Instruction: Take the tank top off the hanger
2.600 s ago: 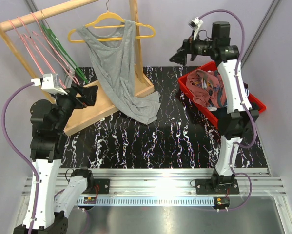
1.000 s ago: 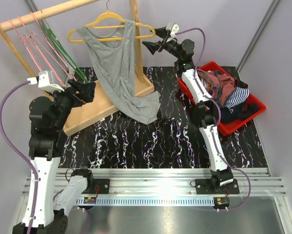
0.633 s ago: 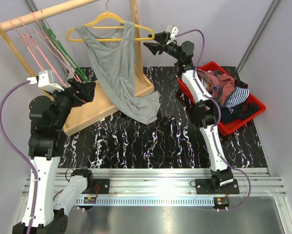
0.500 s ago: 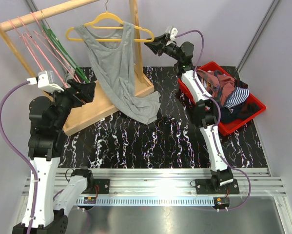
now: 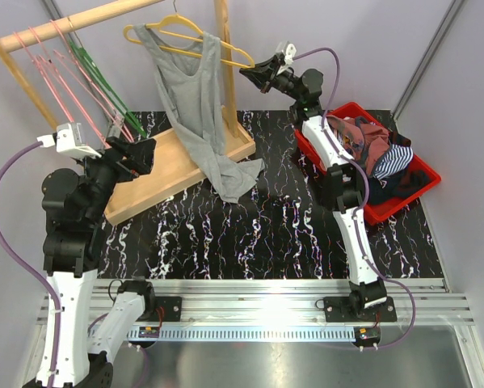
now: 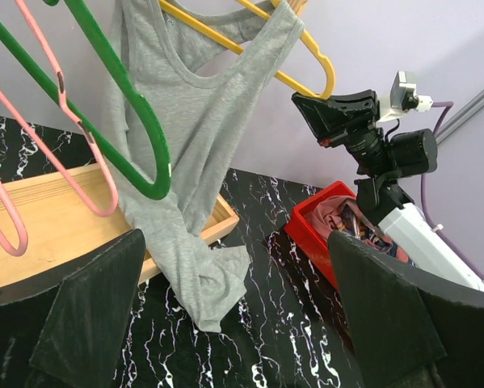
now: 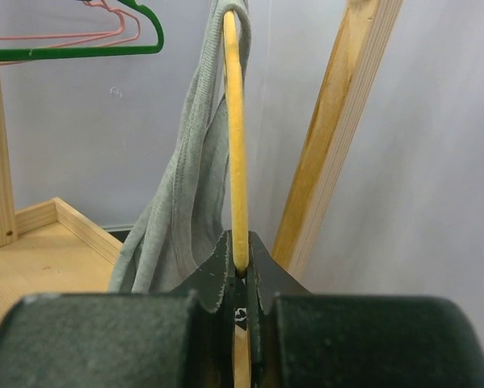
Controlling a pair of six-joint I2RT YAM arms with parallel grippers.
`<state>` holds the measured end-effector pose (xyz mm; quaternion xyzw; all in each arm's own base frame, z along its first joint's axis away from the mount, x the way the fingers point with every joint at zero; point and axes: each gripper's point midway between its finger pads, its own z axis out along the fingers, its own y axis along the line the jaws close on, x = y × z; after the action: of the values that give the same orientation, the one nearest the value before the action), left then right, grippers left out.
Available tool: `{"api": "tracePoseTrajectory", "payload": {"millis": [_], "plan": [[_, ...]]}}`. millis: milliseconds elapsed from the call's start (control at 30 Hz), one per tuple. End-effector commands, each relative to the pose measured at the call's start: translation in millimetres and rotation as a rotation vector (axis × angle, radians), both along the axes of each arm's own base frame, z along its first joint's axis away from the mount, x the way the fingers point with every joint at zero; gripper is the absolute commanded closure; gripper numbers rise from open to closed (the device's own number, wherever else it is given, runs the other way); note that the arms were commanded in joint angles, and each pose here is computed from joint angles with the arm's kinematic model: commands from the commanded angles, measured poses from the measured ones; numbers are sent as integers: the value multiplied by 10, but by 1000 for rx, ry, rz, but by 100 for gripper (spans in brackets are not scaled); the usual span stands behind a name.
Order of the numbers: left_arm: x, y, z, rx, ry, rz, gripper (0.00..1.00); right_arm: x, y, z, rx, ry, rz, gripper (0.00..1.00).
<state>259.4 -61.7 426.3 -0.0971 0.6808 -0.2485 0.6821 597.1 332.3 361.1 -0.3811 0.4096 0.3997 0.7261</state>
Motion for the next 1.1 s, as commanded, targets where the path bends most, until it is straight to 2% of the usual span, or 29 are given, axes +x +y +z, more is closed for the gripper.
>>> {"api": "tracePoseTrajectory", "payload": {"millis": [0,367,467,600,833,1067], "plan": [[1,30,104,-11,-42,17,1,-386,-98,889,89,-175,-6,94],[4,32,87,-13,-38,18,1,-420,-26,821,87,-154,9,74],[9,34,80,-12,-35,20,1,-435,13,799,85,-150,18,73],[-4,39,88,-16,-38,22,1,-460,43,765,80,-139,35,77],[0,39,67,-15,-32,23,1,-514,25,835,91,-158,38,63],[-5,41,61,-17,-31,24,1,-563,19,889,104,-165,44,61]]}}
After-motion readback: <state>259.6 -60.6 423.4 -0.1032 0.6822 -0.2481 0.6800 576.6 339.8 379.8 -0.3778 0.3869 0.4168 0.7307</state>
